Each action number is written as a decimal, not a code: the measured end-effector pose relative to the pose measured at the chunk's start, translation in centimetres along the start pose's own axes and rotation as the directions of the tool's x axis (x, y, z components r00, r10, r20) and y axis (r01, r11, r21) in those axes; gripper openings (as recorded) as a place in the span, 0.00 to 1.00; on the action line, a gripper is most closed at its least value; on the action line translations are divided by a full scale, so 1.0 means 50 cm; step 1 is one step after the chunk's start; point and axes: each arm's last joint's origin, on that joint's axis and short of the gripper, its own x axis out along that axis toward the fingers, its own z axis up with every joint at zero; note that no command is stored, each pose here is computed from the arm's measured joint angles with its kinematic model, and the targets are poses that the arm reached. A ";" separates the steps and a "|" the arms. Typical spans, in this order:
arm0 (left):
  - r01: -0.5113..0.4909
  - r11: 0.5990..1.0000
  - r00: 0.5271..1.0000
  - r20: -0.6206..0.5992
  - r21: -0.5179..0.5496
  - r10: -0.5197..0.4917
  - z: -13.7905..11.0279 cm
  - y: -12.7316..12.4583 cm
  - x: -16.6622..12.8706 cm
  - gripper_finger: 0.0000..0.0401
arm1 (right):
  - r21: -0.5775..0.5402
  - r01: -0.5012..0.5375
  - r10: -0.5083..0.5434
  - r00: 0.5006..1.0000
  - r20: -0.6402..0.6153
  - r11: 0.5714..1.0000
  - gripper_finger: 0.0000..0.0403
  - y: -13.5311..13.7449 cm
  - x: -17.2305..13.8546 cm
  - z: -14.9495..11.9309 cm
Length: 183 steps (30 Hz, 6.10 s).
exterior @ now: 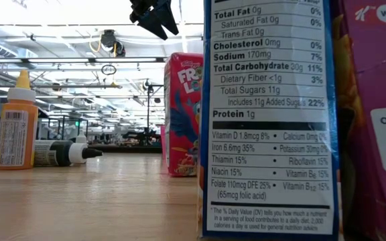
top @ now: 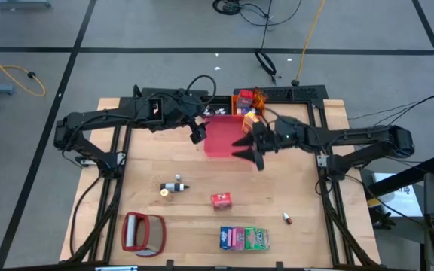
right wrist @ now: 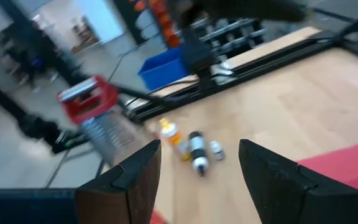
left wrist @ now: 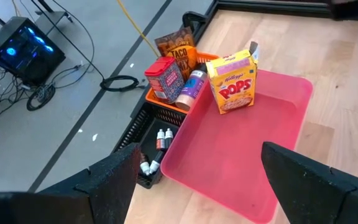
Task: Pick & Place Kitchen Items
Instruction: Put the red cereal box into the pink bin
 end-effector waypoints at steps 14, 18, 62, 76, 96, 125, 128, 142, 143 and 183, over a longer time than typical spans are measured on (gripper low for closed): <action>0.000 1.000 1.000 0.000 -0.006 0.000 0.000 0.000 0.000 0.84 | -0.095 -0.181 0.168 0.978 -0.124 0.979 0.52 0.115 0.019 -0.064; 0.000 1.000 1.000 0.001 -0.014 0.000 0.000 0.000 0.000 0.84 | -0.142 -0.223 0.202 0.968 -0.151 0.964 0.52 0.135 0.024 -0.079; -0.007 0.995 1.000 -0.006 -0.095 0.006 -0.001 0.004 0.002 0.84 | -0.257 -0.127 0.016 0.919 -0.394 0.958 0.57 0.119 0.135 -0.231; -0.008 0.991 1.000 -0.009 -0.134 0.007 -0.002 0.004 0.002 0.84 | -0.320 -0.128 -0.004 0.925 -0.381 0.939 0.62 0.122 0.135 -0.233; -0.014 0.988 0.995 -0.102 -0.155 -0.002 -0.017 -0.016 0.049 0.84 | -0.290 -0.128 0.018 0.935 -0.353 0.949 0.61 0.108 0.197 -0.291; 0.052 0.985 0.987 -0.138 -0.166 -0.076 -0.024 -0.026 0.043 0.84 | -0.173 0.036 -0.088 0.949 -0.302 0.984 0.24 0.038 0.143 -0.182; 0.052 0.984 0.987 -0.138 -0.172 -0.076 -0.024 -0.027 0.042 0.84 | -0.188 0.124 -0.170 0.953 -0.251 0.974 0.24 0.027 0.131 -0.163; 0.064 0.983 0.987 -0.132 -0.172 -0.087 -0.023 -0.036 0.039 0.84 | -0.132 0.415 -0.433 0.886 -0.164 0.900 0.24 -0.047 0.101 -0.119; 0.063 0.982 0.987 -0.132 -0.176 -0.087 -0.023 -0.036 0.038 0.84 | -0.128 0.424 -0.440 0.883 -0.162 0.897 0.24 -0.052 0.100 -0.117; 0.061 0.981 0.988 -0.130 -0.183 -0.085 -0.023 -0.036 0.038 0.84 | 0.055 0.841 -0.835 0.541 -0.099 0.538 0.24 -0.239 0.068 -0.098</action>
